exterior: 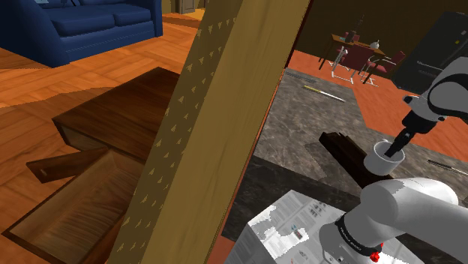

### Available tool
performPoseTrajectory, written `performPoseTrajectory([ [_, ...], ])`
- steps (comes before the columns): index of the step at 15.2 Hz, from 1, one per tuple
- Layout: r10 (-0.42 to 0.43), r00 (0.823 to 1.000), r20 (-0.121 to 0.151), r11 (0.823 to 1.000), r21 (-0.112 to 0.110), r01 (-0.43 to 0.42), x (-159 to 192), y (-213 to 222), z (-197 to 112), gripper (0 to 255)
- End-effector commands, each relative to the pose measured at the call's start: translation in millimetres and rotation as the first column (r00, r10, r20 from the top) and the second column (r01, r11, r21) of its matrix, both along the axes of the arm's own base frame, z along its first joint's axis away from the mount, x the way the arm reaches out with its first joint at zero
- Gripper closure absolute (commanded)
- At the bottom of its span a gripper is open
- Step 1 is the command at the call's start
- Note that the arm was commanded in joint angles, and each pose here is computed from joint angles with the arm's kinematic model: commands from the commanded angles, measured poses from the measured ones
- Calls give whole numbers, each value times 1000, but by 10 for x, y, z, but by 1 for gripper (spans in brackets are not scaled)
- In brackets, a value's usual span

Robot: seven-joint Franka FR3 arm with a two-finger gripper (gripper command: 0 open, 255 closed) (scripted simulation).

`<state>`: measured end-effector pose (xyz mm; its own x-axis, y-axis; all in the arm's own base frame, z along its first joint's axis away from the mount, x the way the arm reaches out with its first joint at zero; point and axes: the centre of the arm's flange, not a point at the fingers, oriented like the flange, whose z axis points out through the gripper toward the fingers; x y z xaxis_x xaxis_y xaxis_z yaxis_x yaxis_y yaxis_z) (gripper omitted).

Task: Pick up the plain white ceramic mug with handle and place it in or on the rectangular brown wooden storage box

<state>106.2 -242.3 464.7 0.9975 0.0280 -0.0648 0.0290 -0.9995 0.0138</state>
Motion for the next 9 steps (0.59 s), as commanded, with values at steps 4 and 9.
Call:
performPoseTrajectory([
  [4,0,1000,0,1000,0,0,19,7,327,0],
  [9,0,1000,0,1000,0,0,19,7,327,0],
])
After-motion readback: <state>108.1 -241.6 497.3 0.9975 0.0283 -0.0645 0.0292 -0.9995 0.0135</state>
